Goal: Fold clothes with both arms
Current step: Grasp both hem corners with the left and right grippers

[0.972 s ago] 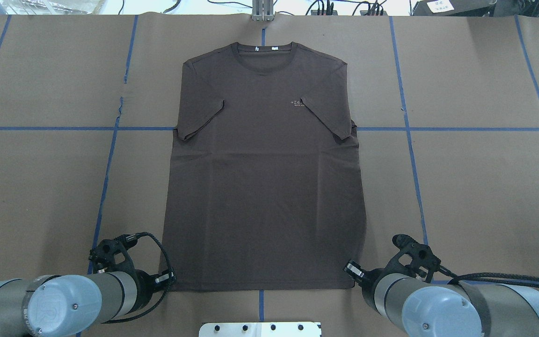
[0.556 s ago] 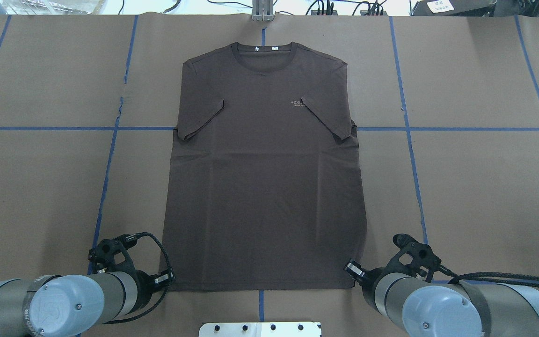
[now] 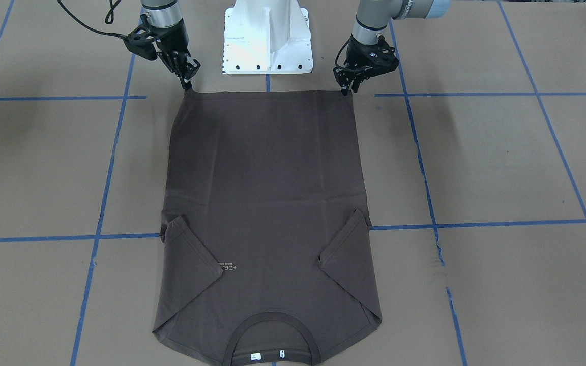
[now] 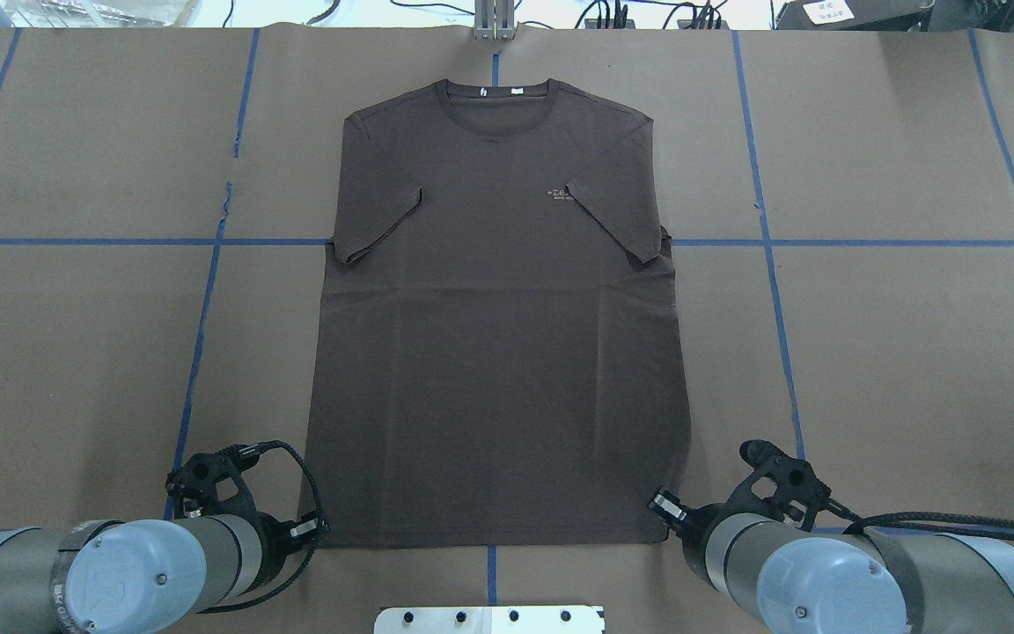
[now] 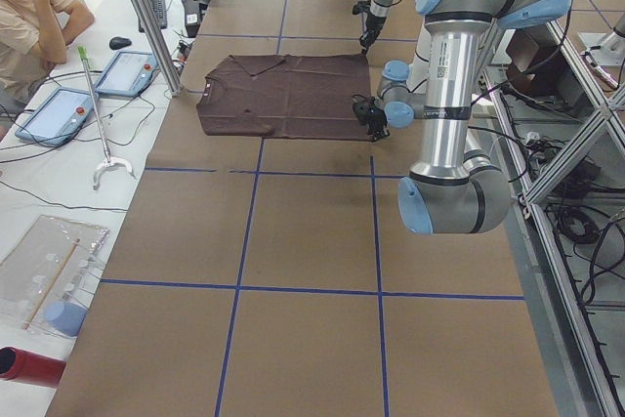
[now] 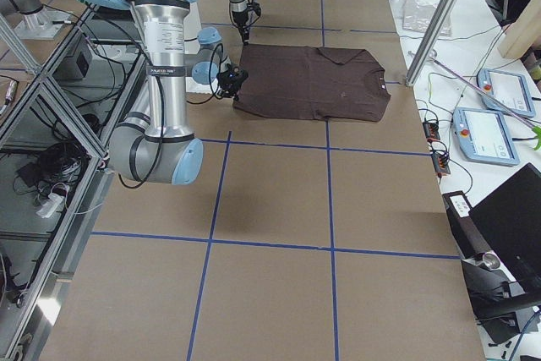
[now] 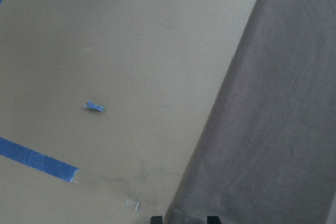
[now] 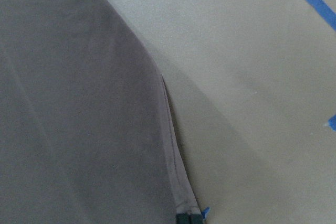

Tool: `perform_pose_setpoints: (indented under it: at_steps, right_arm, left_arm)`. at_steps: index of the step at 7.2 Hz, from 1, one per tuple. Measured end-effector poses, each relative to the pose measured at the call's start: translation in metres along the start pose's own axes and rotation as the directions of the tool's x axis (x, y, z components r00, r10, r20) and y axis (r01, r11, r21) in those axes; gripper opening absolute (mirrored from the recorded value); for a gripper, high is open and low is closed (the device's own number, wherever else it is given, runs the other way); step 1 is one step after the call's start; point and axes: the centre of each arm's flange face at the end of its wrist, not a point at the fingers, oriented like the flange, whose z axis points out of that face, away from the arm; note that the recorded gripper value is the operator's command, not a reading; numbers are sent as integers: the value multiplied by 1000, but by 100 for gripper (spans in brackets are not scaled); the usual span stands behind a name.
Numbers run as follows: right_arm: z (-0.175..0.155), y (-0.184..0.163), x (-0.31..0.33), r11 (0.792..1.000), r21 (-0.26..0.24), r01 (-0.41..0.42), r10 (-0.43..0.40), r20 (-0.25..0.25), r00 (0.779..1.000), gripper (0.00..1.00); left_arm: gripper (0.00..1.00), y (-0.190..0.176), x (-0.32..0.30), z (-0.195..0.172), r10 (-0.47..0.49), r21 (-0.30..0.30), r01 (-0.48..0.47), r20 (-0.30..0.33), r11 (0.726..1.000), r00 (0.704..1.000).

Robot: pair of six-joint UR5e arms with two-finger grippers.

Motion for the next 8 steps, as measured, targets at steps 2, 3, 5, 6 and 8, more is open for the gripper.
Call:
perform_pose_setpoints:
  at_steps: [2, 3, 5, 6, 8]
  right_arm:
    - [1, 0, 1, 1000, 1, 0, 0, -2, 1000, 0]
    - [1, -1, 1, 1000, 2, 0, 0, -3, 1000, 0]
    - [1, -1, 2, 1000, 3, 1, -1, -4, 1000, 0]
    - [1, -1, 2, 1000, 3, 0, 0, -4, 1000, 0]
    - [0, -2, 1, 1000, 3, -1, 1, -2, 1000, 0]
  left_arm:
    - [22, 1, 0, 1, 3, -3, -2, 2, 1000, 1000]
    - [10, 2, 0, 1, 3, -5, -3, 3, 1000, 1000]
    - [0, 3, 0, 2, 5, -5, -5, 5, 1000, 1000]
    - [0, 3, 0, 2, 6, -5, -6, 6, 1000, 1000]
    - [0, 5, 4, -4, 7, -20, -7, -2, 1000, 1000]
